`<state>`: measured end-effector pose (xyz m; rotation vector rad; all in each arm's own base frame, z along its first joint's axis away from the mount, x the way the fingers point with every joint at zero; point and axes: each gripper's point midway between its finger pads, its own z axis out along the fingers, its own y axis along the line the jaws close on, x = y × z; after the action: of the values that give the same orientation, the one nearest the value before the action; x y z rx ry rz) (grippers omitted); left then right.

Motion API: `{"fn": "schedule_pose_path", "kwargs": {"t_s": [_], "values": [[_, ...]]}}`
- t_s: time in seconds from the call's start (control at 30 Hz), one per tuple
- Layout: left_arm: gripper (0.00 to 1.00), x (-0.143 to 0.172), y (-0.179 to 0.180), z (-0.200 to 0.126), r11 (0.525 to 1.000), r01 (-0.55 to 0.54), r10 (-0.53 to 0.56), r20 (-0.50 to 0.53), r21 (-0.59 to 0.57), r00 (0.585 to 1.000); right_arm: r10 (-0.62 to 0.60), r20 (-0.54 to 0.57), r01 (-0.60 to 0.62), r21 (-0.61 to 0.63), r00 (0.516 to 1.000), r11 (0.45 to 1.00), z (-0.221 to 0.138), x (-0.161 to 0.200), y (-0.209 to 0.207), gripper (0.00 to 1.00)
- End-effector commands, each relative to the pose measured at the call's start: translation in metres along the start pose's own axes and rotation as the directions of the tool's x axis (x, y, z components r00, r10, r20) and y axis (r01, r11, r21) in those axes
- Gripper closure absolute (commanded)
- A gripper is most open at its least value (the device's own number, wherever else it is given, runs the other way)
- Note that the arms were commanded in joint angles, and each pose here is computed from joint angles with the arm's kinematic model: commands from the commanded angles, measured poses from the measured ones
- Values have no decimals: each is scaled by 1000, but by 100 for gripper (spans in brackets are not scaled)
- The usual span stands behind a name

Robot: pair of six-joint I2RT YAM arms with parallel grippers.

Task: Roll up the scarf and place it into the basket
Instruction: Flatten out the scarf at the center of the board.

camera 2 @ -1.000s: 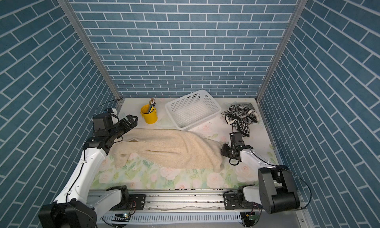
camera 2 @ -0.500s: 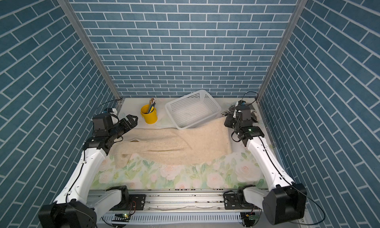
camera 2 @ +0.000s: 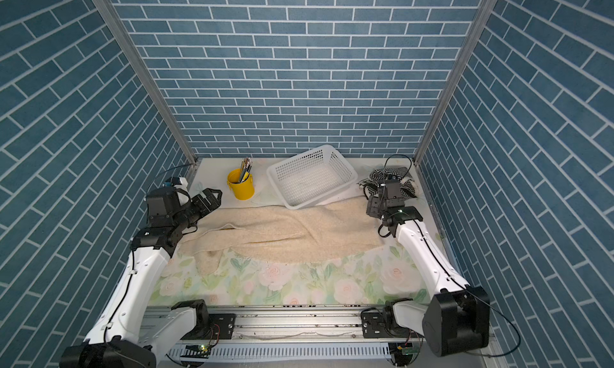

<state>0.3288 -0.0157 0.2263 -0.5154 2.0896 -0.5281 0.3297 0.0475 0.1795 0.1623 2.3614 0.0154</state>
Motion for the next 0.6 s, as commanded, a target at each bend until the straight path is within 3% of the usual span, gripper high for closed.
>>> {"fn": "schedule_pose_path", "kwargs": {"t_s": [0.0,0.17,0.33,0.43,0.5,0.57], "values": [[0,40,5,9,1000,15,-13,-95,12,995,-31,-141,21,-74,989,997,7,60,15,26],[0,80,20,26,997,29,-42,-196,-69,980,-95,-184,62,-174,978,983,24,88,51,32],[0,77,34,28,983,87,-114,-162,-162,980,-115,-174,77,-210,978,975,42,89,68,38],[2,78,46,26,959,140,-180,-148,-246,972,-131,-179,92,-210,975,973,57,88,74,53],[6,85,53,23,942,188,-234,-142,-279,962,-146,-183,106,-214,972,971,64,85,79,69],[6,89,60,14,924,227,-274,-116,-309,955,-159,-181,115,-235,970,965,65,82,85,77]]}}
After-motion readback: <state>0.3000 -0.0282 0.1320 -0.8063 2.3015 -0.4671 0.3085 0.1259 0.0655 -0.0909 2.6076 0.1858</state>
